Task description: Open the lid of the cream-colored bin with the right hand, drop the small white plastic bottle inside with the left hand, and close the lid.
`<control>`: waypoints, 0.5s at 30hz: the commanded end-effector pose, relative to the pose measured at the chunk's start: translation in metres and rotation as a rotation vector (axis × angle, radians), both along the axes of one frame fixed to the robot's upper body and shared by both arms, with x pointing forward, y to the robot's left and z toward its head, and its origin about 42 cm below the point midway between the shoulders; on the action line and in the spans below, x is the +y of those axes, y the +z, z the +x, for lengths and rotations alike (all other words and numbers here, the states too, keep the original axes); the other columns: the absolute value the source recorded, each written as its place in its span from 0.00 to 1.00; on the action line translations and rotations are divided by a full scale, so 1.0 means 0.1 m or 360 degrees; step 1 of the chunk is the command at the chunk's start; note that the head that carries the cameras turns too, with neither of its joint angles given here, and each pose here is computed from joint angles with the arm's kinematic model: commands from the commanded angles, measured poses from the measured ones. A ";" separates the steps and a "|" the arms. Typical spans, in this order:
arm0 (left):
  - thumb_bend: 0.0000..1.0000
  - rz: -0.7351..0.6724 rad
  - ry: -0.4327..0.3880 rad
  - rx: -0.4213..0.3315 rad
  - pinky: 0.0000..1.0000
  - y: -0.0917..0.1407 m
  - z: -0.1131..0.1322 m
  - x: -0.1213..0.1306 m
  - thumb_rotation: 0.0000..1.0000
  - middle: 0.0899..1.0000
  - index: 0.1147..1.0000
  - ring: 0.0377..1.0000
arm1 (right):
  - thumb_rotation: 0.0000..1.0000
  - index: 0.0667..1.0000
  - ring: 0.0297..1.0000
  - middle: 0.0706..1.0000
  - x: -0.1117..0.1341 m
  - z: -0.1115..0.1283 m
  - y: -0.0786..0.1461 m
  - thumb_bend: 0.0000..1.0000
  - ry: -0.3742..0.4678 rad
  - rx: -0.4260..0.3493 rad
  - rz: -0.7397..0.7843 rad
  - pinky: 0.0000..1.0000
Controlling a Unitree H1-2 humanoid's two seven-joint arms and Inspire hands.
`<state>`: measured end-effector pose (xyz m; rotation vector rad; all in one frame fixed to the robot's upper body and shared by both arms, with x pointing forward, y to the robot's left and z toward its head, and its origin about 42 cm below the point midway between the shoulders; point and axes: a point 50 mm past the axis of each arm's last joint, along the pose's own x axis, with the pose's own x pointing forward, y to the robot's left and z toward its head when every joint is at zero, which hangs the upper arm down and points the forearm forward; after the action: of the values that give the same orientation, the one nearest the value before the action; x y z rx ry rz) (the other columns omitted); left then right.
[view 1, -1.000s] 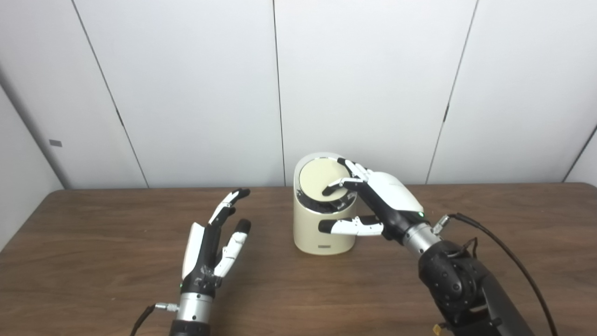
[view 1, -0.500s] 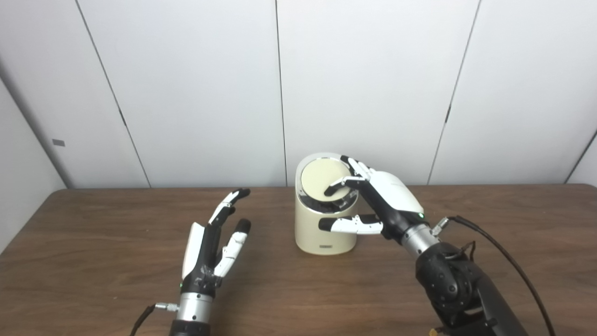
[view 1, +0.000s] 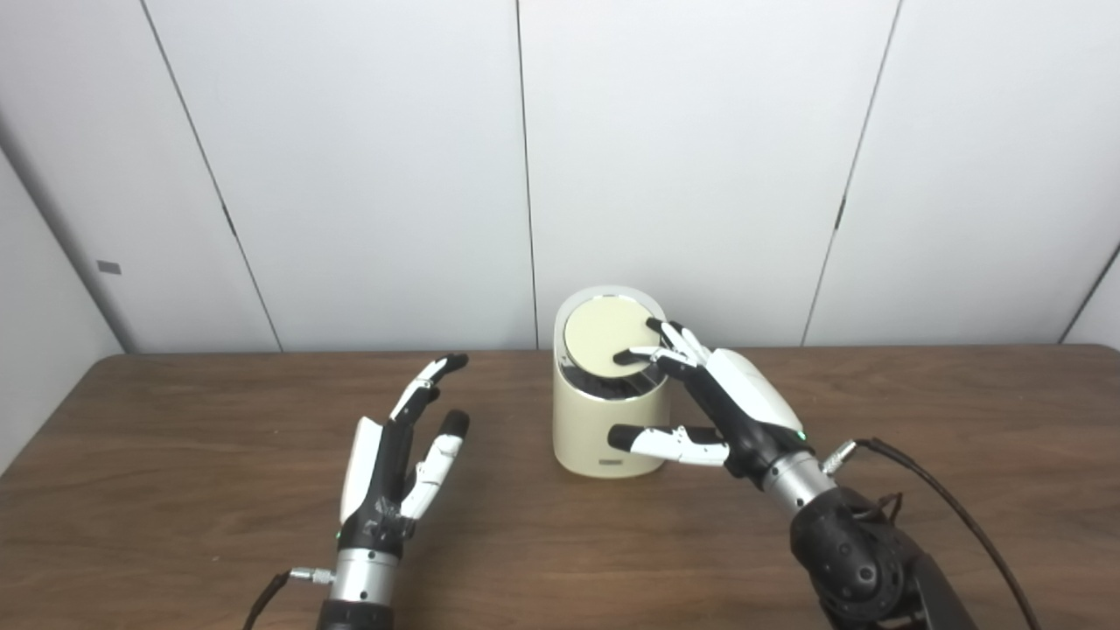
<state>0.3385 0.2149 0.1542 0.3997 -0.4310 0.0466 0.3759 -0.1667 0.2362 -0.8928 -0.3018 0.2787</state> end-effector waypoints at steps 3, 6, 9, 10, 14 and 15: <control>0.59 0.0005 0.0000 -0.0095 0.88 0.14 0.06 0.00 1.00 0.90 0.85 0.92 | 0.88 0.86 1.00 1.00 -0.04 0.00 0.06 0.89 -0.0022 -0.0001 -0.0001 1.00; 0.59 0.0009 -0.0003 -0.0096 0.88 0.14 0.06 0.00 1.00 0.90 0.85 0.92 | 0.87 0.86 1.00 1.00 -0.05 0.00 0.05 0.89 -0.0017 -0.0007 0.0005 1.00; 0.58 0.0005 -0.0005 -0.0094 0.88 0.14 0.06 -0.01 1.00 0.91 0.85 0.92 | 0.86 0.87 1.00 1.00 -0.05 -0.01 0.05 0.89 -0.0018 -0.0022 0.0009 1.00; 0.59 0.0004 -0.0003 -0.0092 0.88 0.14 0.06 -0.01 1.00 0.91 0.85 0.92 | 0.85 0.88 1.00 1.00 -0.06 -0.02 0.05 0.88 -0.0016 -0.0034 0.0020 1.00; 0.58 0.0021 0.0015 -0.0086 0.87 0.13 0.07 0.01 1.00 0.90 0.84 0.92 | 0.81 0.93 1.00 1.00 -0.08 -0.03 0.01 0.86 -0.0022 -0.0114 0.0070 0.93; 0.58 0.0037 0.0032 -0.0072 0.87 0.13 0.07 0.02 1.00 0.90 0.84 0.92 | 0.80 0.96 1.00 1.00 -0.10 -0.04 -0.01 0.87 -0.0035 -0.0132 0.0098 0.91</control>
<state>0.3386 0.2151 0.1539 0.4078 -0.4278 0.0492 0.3704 -0.1716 0.2265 -0.8658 -0.3219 0.2622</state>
